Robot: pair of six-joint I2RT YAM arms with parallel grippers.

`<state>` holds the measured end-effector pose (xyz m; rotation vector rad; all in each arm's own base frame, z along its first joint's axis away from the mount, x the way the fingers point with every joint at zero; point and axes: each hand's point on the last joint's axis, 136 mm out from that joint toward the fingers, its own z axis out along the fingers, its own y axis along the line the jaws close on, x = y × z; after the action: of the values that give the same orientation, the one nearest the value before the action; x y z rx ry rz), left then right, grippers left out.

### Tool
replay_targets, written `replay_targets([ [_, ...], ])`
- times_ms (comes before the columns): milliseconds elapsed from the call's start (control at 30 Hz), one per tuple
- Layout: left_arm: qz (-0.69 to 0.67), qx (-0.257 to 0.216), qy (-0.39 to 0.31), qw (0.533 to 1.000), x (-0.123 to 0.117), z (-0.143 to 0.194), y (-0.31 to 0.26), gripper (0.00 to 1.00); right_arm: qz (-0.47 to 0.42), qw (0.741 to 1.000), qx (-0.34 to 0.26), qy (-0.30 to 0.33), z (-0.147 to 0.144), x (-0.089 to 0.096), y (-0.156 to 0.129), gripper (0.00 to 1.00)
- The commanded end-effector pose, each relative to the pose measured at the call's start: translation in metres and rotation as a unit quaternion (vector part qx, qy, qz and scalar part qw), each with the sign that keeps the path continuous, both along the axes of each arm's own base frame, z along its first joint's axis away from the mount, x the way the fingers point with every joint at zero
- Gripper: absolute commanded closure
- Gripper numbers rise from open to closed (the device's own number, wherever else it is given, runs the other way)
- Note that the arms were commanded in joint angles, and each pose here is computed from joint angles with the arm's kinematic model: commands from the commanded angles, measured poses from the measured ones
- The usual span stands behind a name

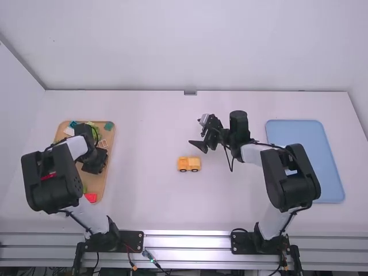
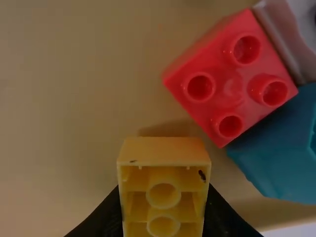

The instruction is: Assemble lego blocks to make yellow taxi

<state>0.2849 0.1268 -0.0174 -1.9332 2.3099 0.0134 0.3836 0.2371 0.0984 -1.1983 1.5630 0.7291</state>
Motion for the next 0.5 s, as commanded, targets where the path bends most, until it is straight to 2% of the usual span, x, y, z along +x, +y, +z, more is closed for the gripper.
replay_targets([
  [0,-0.002,-0.015,0.005,1.0,-0.006,-0.004,-0.007,0.86,0.005,1.0,0.009,-0.017,0.017,0.003,0.004,0.01],
  [300,-0.009,-0.017,0.002,1.0,-0.002,0.001,-0.007,0.87,0.005,1.0,0.009,-0.018,0.017,0.004,0.004,0.01],
  [467,-0.059,-0.007,-0.006,0.998,0.016,0.025,0.001,0.97,0.005,1.0,0.009,-0.018,0.017,0.004,0.004,0.01],
])
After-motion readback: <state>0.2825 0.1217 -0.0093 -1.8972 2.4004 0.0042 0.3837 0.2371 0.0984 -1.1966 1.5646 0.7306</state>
